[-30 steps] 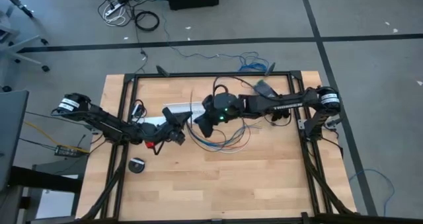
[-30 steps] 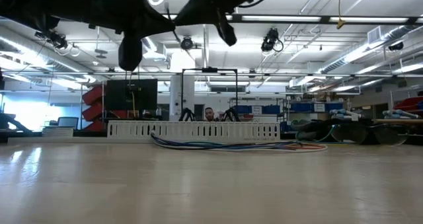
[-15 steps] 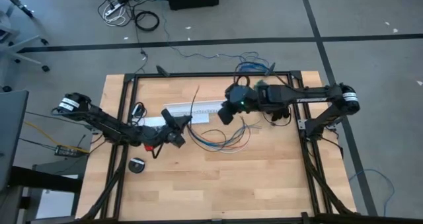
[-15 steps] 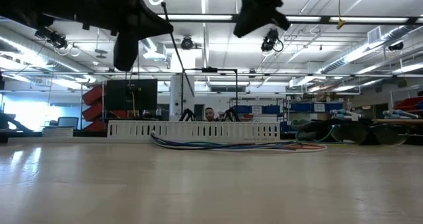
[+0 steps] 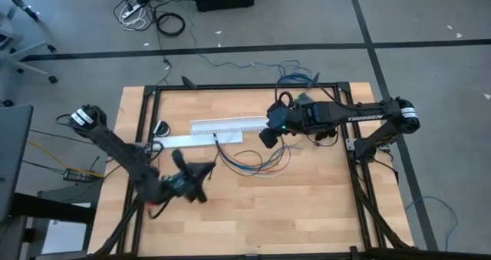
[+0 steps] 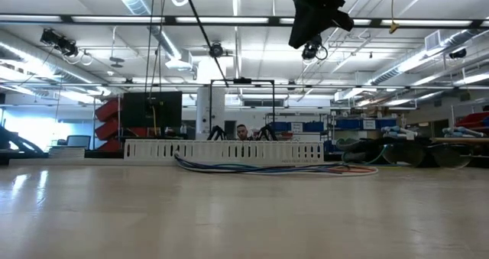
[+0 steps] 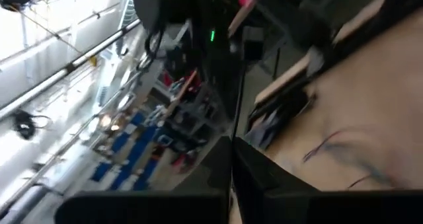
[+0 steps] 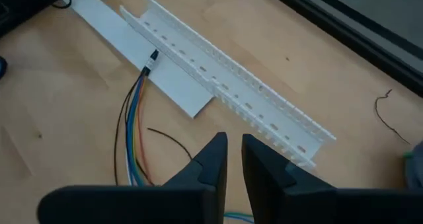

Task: Ziptie cables
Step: Wrap the colored wires together using a zip tie

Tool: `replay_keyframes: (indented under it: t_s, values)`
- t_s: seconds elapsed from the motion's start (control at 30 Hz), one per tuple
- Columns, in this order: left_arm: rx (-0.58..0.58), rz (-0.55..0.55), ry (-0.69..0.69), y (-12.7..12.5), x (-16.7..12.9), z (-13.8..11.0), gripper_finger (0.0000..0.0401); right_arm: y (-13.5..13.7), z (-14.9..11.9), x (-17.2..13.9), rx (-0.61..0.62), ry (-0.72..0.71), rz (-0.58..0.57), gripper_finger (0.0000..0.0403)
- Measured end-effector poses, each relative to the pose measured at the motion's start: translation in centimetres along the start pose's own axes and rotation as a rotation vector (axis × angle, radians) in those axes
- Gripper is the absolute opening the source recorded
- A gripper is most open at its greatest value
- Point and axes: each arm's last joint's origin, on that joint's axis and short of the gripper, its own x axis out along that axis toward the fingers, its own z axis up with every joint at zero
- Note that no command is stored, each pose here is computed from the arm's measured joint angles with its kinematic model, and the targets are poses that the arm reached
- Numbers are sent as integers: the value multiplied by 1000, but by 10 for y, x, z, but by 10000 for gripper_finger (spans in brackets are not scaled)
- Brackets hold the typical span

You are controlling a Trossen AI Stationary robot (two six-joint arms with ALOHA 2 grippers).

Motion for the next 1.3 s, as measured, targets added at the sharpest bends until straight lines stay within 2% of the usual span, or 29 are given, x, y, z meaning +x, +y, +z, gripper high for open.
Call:
replay_keyframes:
  t_s: [0.13, 0.23, 0.37, 0.5, 0.6, 0.7, 0.87, 0.97, 1.13, 1.3]
  values:
    - [-169, -59, -49, 9, -31, 31, 0, 5, -3, -3, -18, 6, 19, 37]
    - [-307, -135, -92, 12, -53, 43, 0, 12, -8, -6, -31, 14, 61, 33]
    - [-455, -235, -117, 5, -79, 43, 0, 25, -16, -14, -30, 14, 112, 31]
    - [-516, -333, -126, -17, -96, 34, 0, 38, -26, -24, -3, 14, 160, 31]
    - [-470, -366, -130, -40, -103, 29, 0, 48, -32, -31, 15, 0, 209, 31]
    - [-375, -368, -124, -66, -105, 22, 0, 57, -35, -37, 31, -17, 260, 31]
    - [-163, -320, -104, -99, -96, 9, 0, 68, -41, -46, 45, -32, 322, 31]
    - [-136, -299, -87, -103, -89, 7, 0, 71, -46, -50, 50, -25, 338, 31]
    - [-1, -281, -52, -106, -78, -3, 0, 77, -53, -53, 35, -32, 337, 31]
    - [17, -332, -5, -109, -65, -12, 0, 85, -61, -46, 7, -10, 323, 31]
